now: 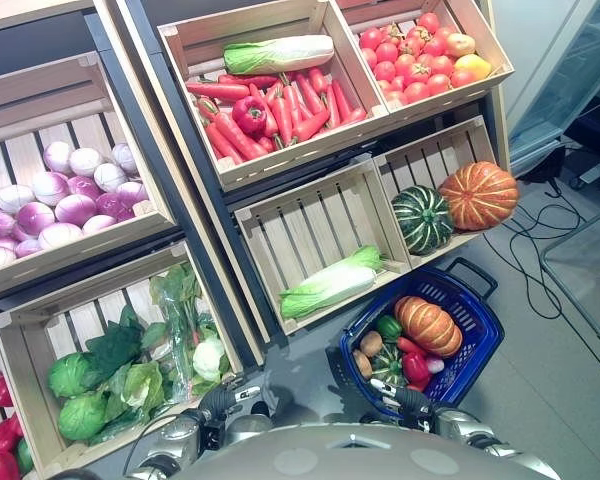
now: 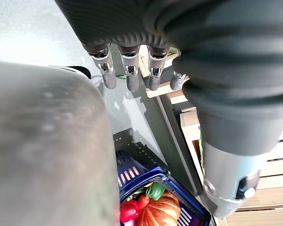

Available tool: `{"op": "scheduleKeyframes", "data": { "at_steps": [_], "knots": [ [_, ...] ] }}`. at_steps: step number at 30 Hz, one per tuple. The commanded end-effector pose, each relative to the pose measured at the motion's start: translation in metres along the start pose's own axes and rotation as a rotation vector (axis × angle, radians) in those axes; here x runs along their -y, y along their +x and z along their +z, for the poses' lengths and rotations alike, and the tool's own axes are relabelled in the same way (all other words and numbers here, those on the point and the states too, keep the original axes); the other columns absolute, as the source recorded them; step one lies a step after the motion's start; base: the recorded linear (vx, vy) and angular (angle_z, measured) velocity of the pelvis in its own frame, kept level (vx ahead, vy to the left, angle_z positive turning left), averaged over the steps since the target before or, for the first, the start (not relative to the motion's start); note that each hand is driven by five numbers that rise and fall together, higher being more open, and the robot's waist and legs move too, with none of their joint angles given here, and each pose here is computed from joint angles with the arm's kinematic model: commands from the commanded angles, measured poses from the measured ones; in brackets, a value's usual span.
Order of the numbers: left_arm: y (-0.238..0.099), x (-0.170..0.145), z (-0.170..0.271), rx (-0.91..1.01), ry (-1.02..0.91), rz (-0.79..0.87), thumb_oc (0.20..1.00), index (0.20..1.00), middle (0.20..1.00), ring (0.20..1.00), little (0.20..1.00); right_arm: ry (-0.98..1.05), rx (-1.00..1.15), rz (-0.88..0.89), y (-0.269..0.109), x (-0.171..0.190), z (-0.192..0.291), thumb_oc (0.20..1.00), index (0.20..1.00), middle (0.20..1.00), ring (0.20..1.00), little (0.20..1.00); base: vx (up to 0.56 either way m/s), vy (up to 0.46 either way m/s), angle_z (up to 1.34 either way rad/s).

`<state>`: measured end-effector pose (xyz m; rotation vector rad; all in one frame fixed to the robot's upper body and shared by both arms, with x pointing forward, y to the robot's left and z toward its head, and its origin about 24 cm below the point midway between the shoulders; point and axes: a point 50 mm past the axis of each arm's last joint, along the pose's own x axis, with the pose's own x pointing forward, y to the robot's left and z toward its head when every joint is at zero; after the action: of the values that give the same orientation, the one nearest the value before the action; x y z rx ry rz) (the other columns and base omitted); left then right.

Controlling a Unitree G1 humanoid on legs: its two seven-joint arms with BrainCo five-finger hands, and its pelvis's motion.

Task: Pick up fruits and vegetables into the basket

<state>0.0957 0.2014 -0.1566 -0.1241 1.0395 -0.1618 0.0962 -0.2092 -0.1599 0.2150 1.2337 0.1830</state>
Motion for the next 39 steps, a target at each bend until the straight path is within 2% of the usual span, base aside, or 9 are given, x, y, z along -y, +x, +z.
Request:
{"op": "scheduleKeyframes", "data": {
  "at_steps": [1,12,19,28,29,31,34,35,39],
  "knots": [
    [0.009,0.002,0.02,0.015,0.047,-0.013,1.0,1.0,1.0,1.0,1.0,0.022,-0.042,0.041,0.006,-0.012,-0.001,1.0,1.0,1.0,1.0,1.0,0.0,0.0,0.0],
    [0.01,0.002,0.036,0.091,0.112,-0.024,1.0,1.0,1.0,1.0,1.0,0.003,-0.038,0.036,0.005,-0.008,0.003,1.0,1.0,1.0,1.0,1.0,0.0,0.0,0.0],
    [0.008,0.003,0.053,0.24,0.125,-0.014,1.0,1.0,1.0,1.0,1.0,-0.031,0.022,0.014,0.005,-0.007,0.01,1.0,1.0,1.0,1.0,1.0,0.0,0.0,0.0],
    [-0.017,0.002,0.135,0.695,0.168,0.028,1.0,1.0,1.0,1.0,1.0,-0.009,0.358,-0.031,-0.004,-0.007,0.058,1.0,1.0,1.0,1.0,1.0,0.02,-0.017,0.0],
    [-0.035,0.003,0.16,0.84,0.189,0.001,1.0,1.0,1.0,1.0,1.0,-0.038,0.501,-0.044,-0.013,-0.011,0.08,1.0,1.0,1.0,1.0,1.0,0.06,-0.039,-0.02],
    [-0.051,0.004,0.18,0.941,0.219,-0.017,1.0,1.0,1.0,1.0,1.0,-0.058,0.59,-0.044,-0.022,-0.017,0.096,1.0,1.0,1.0,1.0,1.0,0.06,-0.042,-0.01],
    [-0.083,0.006,0.201,1.126,0.258,-0.039,1.0,1.0,1.0,1.0,1.0,-0.102,0.759,-0.049,-0.042,-0.026,0.116,1.0,1.0,1.0,1.0,1.0,0.07,-0.043,0.0],
    [-0.083,0.006,0.201,1.126,0.258,-0.039,1.0,1.0,1.0,1.0,1.0,-0.102,0.759,-0.049,-0.042,-0.026,0.116,1.0,1.0,1.0,1.0,1.0,0.04,-0.031,-0.01],
    [-0.116,0.011,0.222,1.334,0.326,0.01,1.0,1.0,1.0,1.0,1.0,-0.153,0.965,-0.09,-0.07,-0.035,0.141,1.0,1.0,1.0,1.0,1.0,0.02,-0.051,0.0]
  ]
}}
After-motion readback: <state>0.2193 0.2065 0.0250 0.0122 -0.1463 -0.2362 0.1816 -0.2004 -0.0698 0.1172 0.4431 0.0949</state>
